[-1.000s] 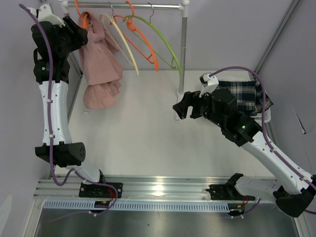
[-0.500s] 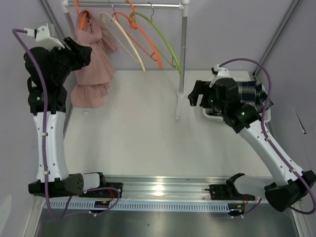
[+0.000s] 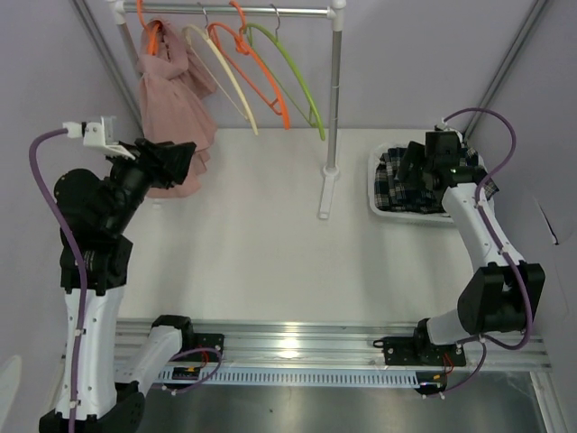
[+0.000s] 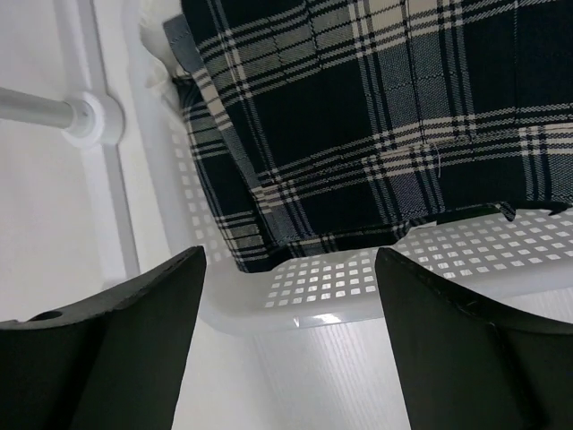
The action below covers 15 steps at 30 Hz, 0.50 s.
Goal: Place the skirt on the hanger
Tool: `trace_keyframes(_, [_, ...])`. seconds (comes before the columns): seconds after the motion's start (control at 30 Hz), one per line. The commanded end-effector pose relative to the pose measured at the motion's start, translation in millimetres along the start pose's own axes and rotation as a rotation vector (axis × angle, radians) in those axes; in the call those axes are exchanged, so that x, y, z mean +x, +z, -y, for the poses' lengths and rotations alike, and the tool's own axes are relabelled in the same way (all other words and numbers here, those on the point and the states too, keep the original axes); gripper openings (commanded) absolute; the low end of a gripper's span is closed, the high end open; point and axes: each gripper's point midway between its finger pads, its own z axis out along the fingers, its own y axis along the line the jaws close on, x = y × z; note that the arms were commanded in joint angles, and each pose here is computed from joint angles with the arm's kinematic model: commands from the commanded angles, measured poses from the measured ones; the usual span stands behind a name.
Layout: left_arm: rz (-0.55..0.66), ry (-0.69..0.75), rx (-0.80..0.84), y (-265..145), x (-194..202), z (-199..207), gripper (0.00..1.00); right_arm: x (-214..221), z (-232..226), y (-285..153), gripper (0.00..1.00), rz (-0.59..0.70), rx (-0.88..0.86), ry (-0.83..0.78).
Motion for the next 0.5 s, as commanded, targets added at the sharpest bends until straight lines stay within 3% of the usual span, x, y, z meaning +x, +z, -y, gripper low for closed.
trace_keyframes(0.0, [-0.041,-0.042,0.075,0.0,23.6,12.4,0.62,-4.5,5.1,16.5,0.82,0.014,0.057,-0.037])
trace_keyframes(0.2, [-0.181,-0.078,0.197,-4.6,75.0,34.8,0.62,3.4,5.2,52.6,0.81,-0.015,0.087,-0.08])
trace_keyframes(0.37, [-0.341,-0.098,0.257,-9.8,141.2,41.1,0.61,13.8,8.1,77.9,0.8,-0.058,0.139,-0.116])
trace_keyframes(0.47, [-0.38,-0.099,0.266,-15.1,160.2,40.7,0.61,17.7,12.5,87.1,0.7,-0.072,0.172,-0.126])
